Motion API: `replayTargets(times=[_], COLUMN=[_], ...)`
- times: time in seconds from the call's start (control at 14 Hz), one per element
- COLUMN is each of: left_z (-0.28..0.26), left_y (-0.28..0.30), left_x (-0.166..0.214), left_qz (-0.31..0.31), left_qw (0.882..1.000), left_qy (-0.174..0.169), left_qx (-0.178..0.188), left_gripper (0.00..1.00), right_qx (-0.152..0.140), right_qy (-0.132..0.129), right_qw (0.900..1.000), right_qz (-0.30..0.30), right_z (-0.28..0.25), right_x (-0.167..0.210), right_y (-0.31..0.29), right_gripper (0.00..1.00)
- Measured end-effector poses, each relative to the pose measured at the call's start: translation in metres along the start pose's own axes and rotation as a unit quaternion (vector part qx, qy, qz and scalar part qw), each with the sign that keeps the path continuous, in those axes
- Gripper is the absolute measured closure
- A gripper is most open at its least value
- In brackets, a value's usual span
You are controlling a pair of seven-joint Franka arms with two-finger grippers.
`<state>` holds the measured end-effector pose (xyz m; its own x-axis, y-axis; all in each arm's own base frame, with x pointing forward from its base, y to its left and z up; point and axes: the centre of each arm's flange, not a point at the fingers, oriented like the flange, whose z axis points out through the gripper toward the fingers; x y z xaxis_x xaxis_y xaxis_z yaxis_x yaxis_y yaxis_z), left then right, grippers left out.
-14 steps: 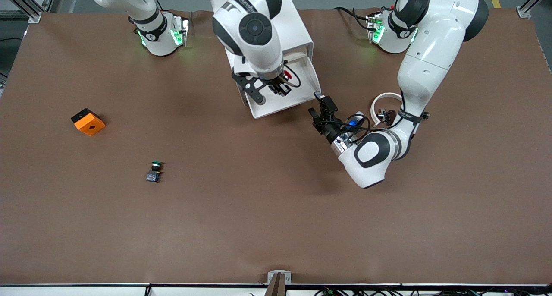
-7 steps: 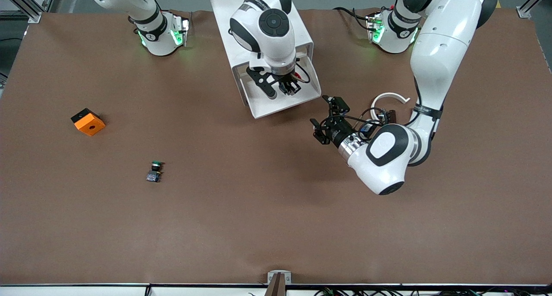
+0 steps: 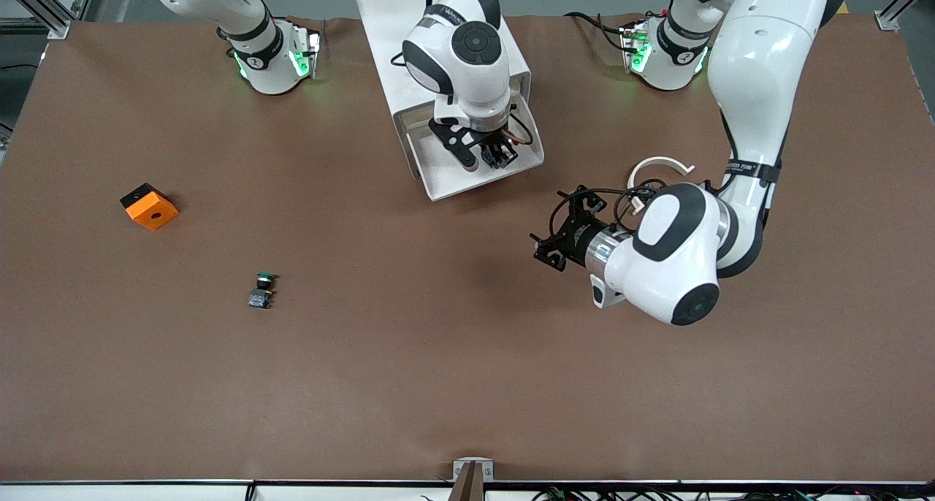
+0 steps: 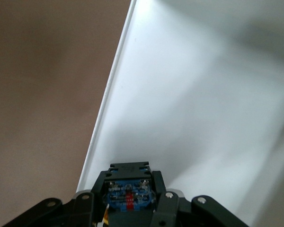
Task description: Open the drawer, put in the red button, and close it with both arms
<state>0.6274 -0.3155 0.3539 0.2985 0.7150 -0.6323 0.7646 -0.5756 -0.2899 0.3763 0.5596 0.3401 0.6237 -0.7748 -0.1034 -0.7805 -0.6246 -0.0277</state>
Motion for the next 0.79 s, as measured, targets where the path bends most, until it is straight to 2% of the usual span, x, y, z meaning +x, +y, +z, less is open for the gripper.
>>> replayTargets(times=[0.21,0.43,0.79], left_z=[-0.008,-0.006,-0.003], left_y=[0.002,0.009,0.021], left_x=[-0.01,-0.018,-0.03], left_qz=[0.053,0.099,0.14], left_qw=[0.997,0.987,0.971], left_qy=[0.055,0.125,0.188], left_qx=[-0.023,-0.031,-0.057], left_gripper=[0.0,0.0,0.0], right_qx=[0.0,0.0,0.0], right_qy=[0.0,0.0,0.001], right_qw=[1.0,1.0,1.0], right_qz=[-0.003,-0.006,-0.008], right_z=[0.002,0.002,0.003], right_x=[-0.003,-0.009,-0.018], right_y=[0.001,0.002,0.006], right_gripper=[0.59,0.59,0.59])
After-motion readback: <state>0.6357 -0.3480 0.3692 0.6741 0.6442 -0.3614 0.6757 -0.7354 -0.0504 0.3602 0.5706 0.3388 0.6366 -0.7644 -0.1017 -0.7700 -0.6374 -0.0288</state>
